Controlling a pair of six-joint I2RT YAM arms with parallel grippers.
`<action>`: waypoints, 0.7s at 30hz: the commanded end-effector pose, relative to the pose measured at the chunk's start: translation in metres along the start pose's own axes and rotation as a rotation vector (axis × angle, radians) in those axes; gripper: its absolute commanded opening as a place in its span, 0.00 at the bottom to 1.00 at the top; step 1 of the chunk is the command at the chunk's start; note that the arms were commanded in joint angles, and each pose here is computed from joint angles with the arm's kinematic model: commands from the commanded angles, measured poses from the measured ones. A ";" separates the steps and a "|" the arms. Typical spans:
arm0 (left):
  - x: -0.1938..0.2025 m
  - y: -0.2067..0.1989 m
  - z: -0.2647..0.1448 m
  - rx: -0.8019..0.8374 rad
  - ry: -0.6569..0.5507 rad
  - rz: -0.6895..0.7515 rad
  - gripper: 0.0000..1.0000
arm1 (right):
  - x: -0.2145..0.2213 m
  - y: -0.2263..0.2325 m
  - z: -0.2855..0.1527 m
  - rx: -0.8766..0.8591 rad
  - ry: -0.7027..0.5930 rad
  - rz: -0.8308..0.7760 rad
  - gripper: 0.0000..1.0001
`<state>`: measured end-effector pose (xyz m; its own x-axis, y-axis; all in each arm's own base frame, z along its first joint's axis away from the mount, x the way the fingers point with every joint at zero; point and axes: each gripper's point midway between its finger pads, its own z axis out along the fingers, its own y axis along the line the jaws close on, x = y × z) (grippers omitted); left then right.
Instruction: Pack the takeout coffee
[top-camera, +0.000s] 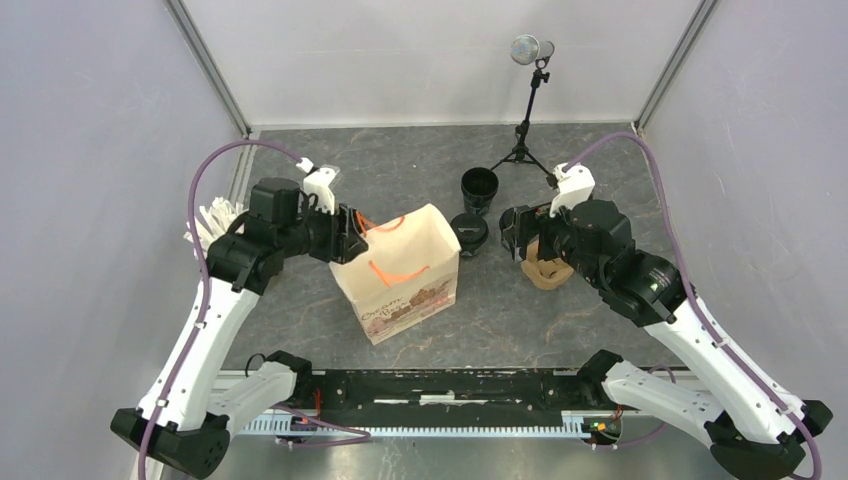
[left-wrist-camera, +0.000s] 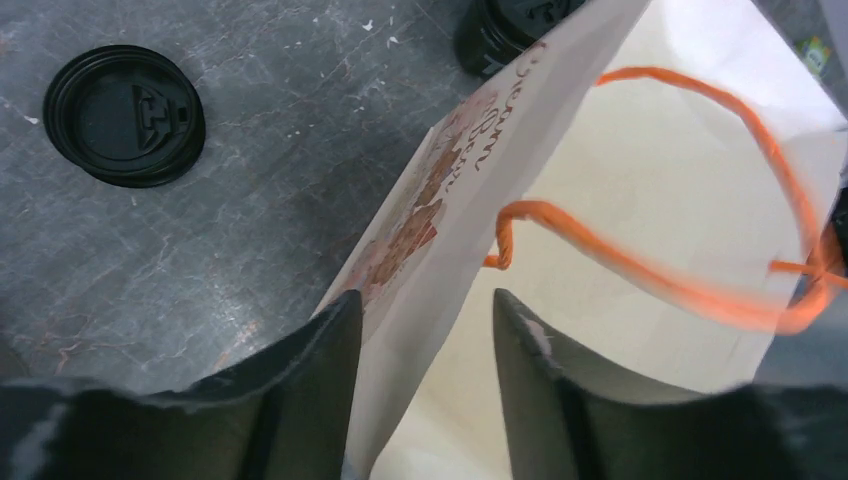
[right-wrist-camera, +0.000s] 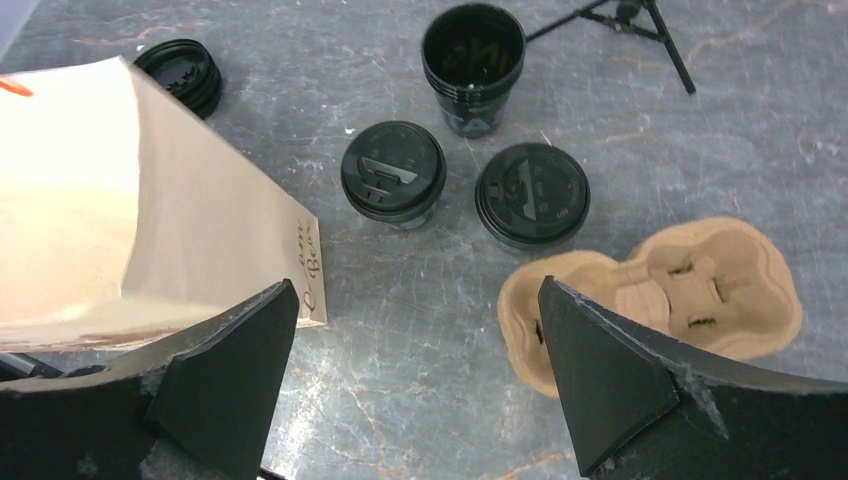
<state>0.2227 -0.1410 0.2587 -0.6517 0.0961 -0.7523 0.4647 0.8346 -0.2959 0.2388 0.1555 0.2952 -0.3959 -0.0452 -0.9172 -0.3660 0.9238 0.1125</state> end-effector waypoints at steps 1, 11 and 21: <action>-0.013 -0.008 -0.006 0.035 -0.064 0.038 0.85 | -0.002 -0.015 -0.009 0.105 0.010 0.106 0.97; -0.024 0.007 -0.027 -0.121 -0.087 -0.086 1.00 | 0.046 -0.055 0.010 0.371 0.169 0.273 0.99; -0.013 0.056 -0.068 -0.456 -0.181 -0.182 1.00 | 0.106 -0.111 0.040 0.573 0.202 0.642 0.86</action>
<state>0.2214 -0.0924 0.2833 -0.6231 -0.0158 -0.7820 0.2222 0.9550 -0.1964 0.2636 0.0750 0.1986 -0.5957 0.3442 -0.7257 0.2896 0.9348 0.2056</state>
